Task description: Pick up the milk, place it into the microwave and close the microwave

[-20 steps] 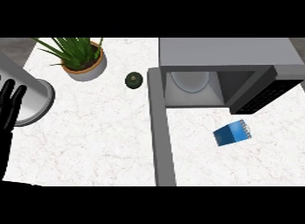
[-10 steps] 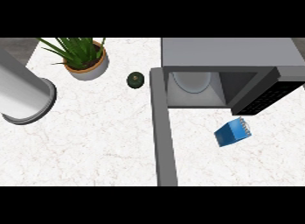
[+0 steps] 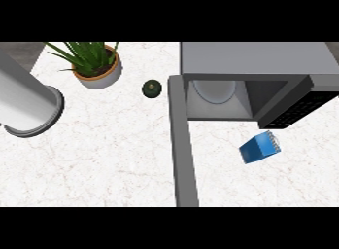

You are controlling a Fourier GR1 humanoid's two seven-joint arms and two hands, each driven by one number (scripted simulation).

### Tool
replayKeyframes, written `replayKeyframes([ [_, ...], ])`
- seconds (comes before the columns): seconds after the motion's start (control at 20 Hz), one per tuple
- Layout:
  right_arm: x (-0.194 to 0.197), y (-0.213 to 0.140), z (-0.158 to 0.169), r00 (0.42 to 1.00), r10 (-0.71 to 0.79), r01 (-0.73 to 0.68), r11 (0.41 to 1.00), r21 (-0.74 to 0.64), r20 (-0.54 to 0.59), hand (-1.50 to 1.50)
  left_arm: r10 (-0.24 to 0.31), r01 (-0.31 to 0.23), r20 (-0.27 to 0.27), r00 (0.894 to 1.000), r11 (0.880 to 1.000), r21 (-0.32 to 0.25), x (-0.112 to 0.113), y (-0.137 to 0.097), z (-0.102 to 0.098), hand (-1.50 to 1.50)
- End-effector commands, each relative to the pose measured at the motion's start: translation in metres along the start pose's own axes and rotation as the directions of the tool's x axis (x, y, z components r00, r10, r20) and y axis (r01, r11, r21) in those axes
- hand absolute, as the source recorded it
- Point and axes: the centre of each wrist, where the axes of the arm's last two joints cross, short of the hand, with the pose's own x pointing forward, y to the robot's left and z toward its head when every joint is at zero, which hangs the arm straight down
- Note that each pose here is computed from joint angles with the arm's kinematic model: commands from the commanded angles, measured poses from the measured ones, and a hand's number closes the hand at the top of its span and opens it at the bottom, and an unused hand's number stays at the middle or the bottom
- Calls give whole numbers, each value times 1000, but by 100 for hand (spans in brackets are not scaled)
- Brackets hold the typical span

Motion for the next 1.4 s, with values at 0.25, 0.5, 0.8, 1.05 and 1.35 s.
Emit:
replayKeyframes([
  [0.25, -61, -24, 1, 991, 74, -85, 991, -101, -107, -150, 42, -39, 67, 997, 998, -48, 29, 3, 32, -150],
  [0.5, -112, -20, 42, 981, 81, -98, 991, -89, -174, -150, 55, -52, 55, 997, 997, -49, 32, 13, 34, -150],
  [0.8, -161, -11, 43, 971, 117, -135, 988, -74, -211, -150, 67, -65, 46, 997, 997, -51, 28, 13, 49, -150],
  [1.05, -180, -36, 43, 962, 178, -191, 981, -44, -205, -150, 48, -45, 72, 996, 998, -43, 29, 16, 52, -150],
  [1.35, -211, -38, 52, 957, 181, -194, 980, -36, -228, -150, 63, -61, 65, 996, 997, -37, 24, 32, 60, -150],
])
